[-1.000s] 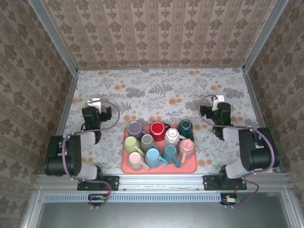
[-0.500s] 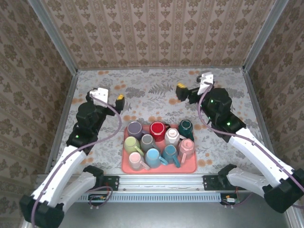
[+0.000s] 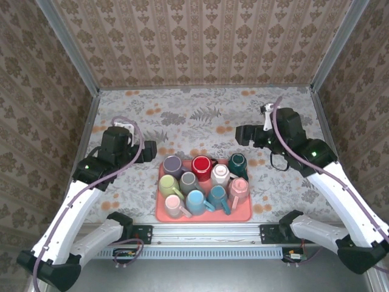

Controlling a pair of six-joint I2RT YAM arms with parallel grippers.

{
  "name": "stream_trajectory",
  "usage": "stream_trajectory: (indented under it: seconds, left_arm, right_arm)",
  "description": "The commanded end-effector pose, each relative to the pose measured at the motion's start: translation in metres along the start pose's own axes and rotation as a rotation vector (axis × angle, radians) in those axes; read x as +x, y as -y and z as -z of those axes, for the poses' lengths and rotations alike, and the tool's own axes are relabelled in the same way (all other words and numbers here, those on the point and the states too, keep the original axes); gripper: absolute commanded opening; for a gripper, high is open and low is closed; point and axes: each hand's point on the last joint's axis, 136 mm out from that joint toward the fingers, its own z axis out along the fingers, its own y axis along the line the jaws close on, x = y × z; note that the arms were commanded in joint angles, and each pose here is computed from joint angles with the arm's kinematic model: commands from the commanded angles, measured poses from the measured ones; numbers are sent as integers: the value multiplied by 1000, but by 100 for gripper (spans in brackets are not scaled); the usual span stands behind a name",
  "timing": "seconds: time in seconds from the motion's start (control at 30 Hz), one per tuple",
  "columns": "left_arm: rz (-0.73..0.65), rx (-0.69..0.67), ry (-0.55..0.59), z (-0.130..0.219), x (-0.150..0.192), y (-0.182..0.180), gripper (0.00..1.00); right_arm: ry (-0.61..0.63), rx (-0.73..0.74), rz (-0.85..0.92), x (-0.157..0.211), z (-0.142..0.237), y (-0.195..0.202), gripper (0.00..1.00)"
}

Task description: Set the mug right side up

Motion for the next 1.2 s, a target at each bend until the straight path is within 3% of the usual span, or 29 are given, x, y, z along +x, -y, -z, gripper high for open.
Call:
stream_trajectory:
  seconds: [0.0, 0.1, 0.3, 0.4, 0.53, 0.8, 1.03, 1.17]
  left_arm:
    - [93, 90, -111, -7, 23, 15, 100]
    - [82, 65, -117, -15, 25, 12, 100]
    - [67, 84, -139, -39, 36, 16, 100]
    - [47, 80, -163, -46, 42, 16, 100]
    - [31, 70, -159, -48, 44, 13, 100]
    - [39, 37, -139, -48, 45, 6, 100]
    - [45, -34, -75, -38, 38, -9, 100]
    - [46, -45, -64, -35, 37, -11, 100]
  right_arm:
    - [-296, 140, -168, 68, -6, 22, 100]
    - [-421, 173, -262, 95, -6, 22, 100]
    - [-609, 313, -217, 130, -44, 22, 100]
    - [-613, 354, -221, 132, -65, 21, 100]
    - [-545, 282, -302, 127, -85, 7, 100]
    - [-504, 397, -326, 127, -104, 24, 99]
    - [-498, 445, -396, 135, -117, 31, 96]
    - [-500, 465, -416, 143, -123, 35, 88]
